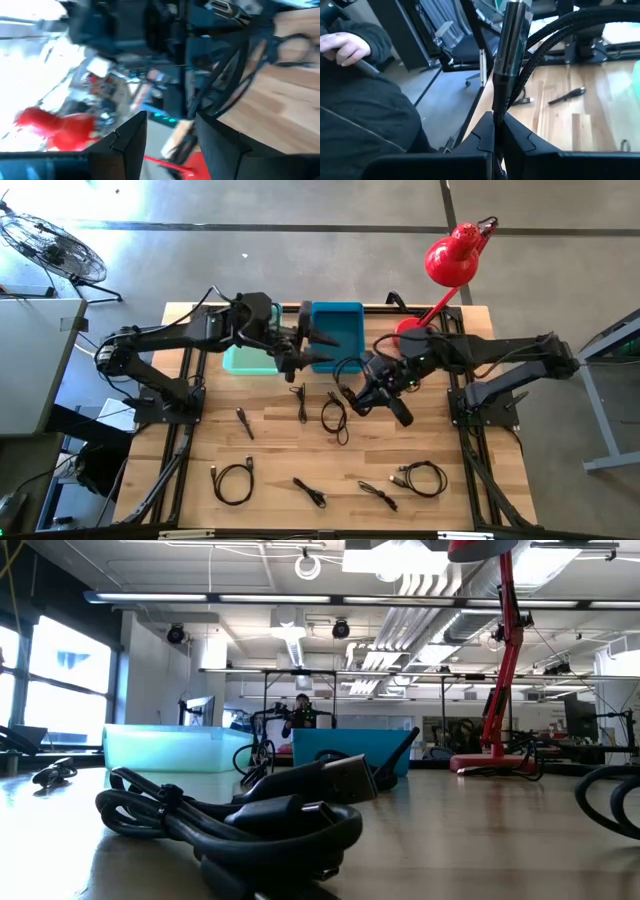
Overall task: Pick & Place USB Port
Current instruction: Put the black HDMI cable into the green bin
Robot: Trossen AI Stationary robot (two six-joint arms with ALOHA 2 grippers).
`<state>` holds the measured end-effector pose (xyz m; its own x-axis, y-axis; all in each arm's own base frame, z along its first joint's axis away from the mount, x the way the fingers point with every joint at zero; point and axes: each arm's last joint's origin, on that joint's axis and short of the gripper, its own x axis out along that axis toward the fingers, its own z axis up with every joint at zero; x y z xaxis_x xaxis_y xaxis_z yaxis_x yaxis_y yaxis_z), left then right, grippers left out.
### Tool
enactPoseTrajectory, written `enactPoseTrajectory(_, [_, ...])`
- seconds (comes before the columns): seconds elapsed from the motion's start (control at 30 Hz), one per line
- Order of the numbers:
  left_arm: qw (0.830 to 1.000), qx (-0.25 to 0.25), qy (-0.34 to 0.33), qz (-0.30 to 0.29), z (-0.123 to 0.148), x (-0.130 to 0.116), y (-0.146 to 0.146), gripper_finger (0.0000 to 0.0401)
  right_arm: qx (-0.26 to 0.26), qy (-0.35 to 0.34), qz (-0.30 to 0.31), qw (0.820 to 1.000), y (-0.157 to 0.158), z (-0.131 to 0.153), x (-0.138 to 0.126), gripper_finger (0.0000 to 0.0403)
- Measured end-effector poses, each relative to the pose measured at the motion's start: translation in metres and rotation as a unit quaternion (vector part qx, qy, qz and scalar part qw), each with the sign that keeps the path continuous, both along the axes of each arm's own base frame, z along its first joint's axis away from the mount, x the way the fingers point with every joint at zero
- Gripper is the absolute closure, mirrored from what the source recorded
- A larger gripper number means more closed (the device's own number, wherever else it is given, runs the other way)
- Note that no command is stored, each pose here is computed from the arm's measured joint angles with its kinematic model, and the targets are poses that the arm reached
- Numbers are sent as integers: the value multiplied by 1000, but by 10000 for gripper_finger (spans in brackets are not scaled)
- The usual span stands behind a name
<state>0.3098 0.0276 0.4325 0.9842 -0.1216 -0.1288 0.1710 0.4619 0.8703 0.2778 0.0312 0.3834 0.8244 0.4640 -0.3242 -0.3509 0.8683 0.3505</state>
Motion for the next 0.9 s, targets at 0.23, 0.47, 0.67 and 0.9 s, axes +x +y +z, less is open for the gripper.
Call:
enactPoseTrajectory(0.23, [999, -4, 35, -3, -10, 5, 1, 236, 5, 10, 10, 1000, 1, -6, 8, 399])
enactPoseTrajectory(0.47, [997, 25, 78, -7, -13, -8, -1, 236, 8, 7, 9, 1000, 0, -4, 5, 399])
enactPoseTrajectory(0.67, [995, 35, 76, -50, -16, -2, -10, 236, 10, 7, 3, 1000, -10, -5, 7, 399])
enactPoseTrajectory(0.9, [995, 73, 59, -16, -19, 9, -15, 236, 16, -5, 12, 1000, -14, -3, 8, 399])
